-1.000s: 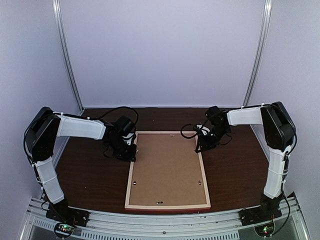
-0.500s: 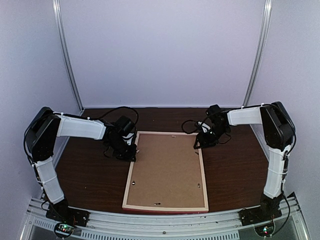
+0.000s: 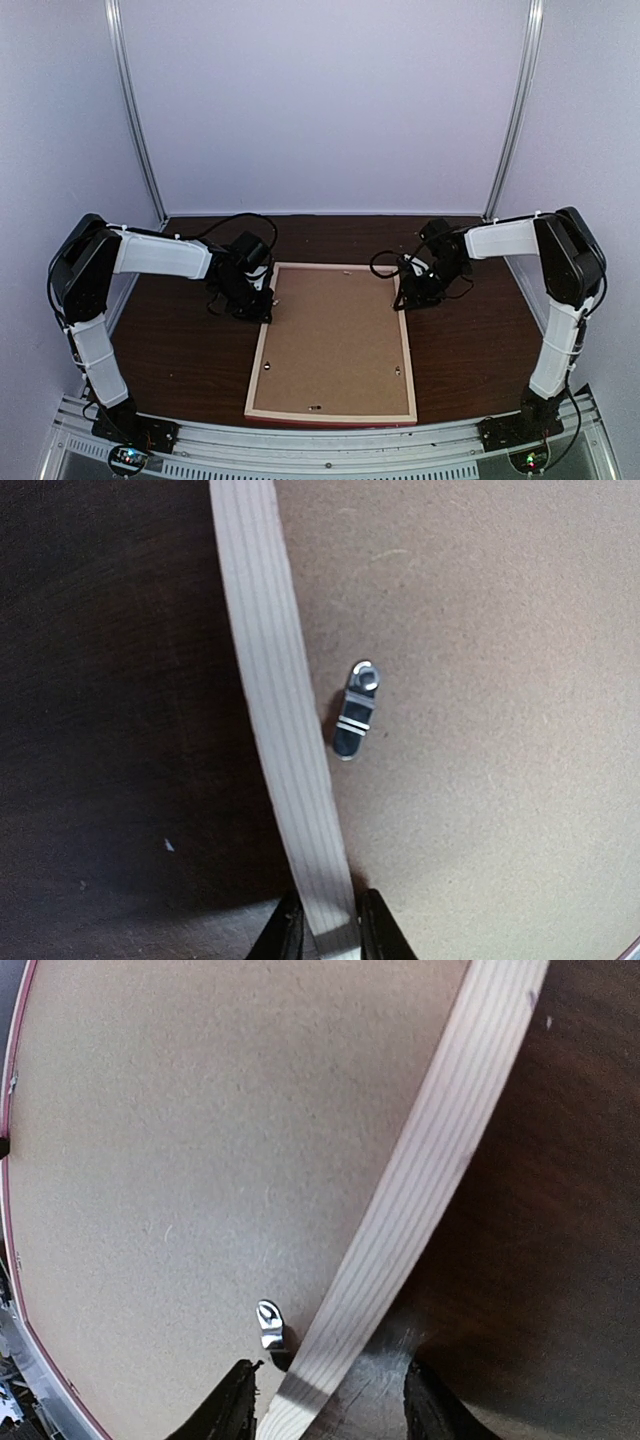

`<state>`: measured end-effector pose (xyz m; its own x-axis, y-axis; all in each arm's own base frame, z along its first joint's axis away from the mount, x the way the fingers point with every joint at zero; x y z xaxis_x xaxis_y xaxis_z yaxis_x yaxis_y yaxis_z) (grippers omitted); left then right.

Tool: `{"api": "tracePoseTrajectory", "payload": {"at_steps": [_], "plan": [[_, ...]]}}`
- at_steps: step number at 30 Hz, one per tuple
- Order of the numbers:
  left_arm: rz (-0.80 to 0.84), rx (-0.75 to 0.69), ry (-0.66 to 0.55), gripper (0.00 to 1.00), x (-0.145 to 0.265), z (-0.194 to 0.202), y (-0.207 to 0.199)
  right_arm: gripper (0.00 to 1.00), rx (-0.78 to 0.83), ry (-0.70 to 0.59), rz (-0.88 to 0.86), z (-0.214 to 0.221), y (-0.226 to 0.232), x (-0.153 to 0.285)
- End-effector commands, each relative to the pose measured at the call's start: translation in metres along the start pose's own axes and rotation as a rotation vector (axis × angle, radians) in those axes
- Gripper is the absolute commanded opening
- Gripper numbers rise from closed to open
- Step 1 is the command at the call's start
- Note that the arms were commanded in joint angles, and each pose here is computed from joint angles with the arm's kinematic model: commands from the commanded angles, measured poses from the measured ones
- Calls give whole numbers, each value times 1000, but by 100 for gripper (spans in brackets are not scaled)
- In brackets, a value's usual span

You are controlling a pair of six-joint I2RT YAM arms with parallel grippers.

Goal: Put the photo into the frame
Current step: Press the fastener onto the backboard.

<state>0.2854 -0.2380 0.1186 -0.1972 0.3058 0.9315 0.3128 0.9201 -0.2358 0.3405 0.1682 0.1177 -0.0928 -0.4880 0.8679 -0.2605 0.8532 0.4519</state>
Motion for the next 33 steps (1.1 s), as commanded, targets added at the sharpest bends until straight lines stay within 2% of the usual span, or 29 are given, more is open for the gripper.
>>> {"api": "tracePoseTrajectory", "payload": {"at_steps": [1,8,13,24,33], "plan": [[48,-28,23,20,-9,3,-5,51,-62,7,-30,16,3,8],[52,-23,20,20,-10,1,-6,50,-98,7,-22,35,15,3],[55,-23,17,21,-9,0,-6,45,-110,12,7,38,15,-6],[58,-24,22,20,-10,3,-6,48,-199,-130,125,1,5,4],[61,-30,20,20,-10,1,-6,48,-218,-120,140,-13,1,-4]]}}
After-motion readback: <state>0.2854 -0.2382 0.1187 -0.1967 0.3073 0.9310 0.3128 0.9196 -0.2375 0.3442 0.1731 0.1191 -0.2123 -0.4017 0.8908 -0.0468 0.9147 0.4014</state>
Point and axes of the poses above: each gripper's point midway between its finger pads, its own x axis back along the fingers, its own y axis along the line the jaws close on, z = x × y, the point moved 10 cm from there along x, back along the fingers, and after that the axes turned 4 degrees about -x, right-handed, at the moved point
